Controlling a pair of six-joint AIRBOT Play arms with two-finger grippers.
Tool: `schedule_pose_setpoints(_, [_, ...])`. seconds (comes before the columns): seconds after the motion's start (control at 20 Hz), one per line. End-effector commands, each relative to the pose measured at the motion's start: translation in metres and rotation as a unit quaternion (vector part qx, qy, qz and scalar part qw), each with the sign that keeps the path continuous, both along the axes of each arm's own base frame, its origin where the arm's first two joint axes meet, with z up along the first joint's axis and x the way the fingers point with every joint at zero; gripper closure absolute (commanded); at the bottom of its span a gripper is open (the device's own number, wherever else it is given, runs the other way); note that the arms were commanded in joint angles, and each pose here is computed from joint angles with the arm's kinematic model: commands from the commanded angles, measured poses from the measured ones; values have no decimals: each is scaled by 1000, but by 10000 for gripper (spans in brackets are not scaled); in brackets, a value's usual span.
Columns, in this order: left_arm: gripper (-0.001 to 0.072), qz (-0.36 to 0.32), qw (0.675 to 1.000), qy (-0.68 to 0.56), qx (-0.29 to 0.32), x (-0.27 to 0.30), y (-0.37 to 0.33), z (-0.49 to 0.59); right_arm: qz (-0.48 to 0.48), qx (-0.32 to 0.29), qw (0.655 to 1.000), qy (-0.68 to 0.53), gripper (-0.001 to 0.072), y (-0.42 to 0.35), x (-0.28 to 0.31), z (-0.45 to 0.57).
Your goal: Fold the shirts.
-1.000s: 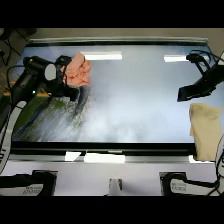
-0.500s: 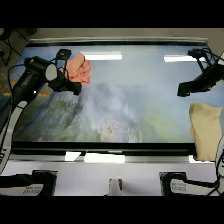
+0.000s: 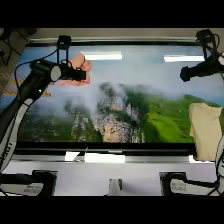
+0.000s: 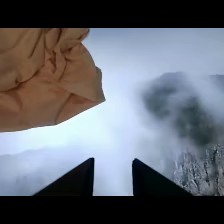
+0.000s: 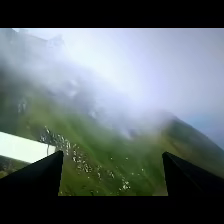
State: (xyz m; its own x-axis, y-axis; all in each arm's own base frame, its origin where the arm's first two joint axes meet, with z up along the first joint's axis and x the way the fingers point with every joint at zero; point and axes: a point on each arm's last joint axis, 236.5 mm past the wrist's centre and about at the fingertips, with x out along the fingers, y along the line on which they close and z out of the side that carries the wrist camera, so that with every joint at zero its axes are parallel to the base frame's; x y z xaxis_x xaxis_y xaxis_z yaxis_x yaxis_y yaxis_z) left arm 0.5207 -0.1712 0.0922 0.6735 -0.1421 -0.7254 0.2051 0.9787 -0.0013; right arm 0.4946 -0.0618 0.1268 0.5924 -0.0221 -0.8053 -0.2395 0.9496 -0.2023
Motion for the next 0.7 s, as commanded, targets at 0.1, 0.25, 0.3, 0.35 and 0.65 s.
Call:
schedule_pose_setpoints(0.1, [98, 193, 971, 12, -138, 46, 69, -35, 4, 8, 1000, 27, 41, 4, -8, -10])
schedule_pose_setpoints(0.25, [98, 318, 876, 98, -349, 61, 106, -73, 45, 37, 997, 57, 41, 25, -14, -24])
schedule_pose_setpoints(0.3, [97, 329, 849, 117, -397, 67, 115, -82, 59, 51, 995, 61, 41, 34, -15, -27])
schedule_pose_setpoints(0.35, [98, 331, 832, 127, -426, 71, 122, -90, 69, 62, 994, 62, 41, 41, -15, -29])
schedule_pose_setpoints(0.65, [100, 351, 807, 155, -450, 81, 124, -146, 80, 104, 990, 54, 41, 59, -10, -26])
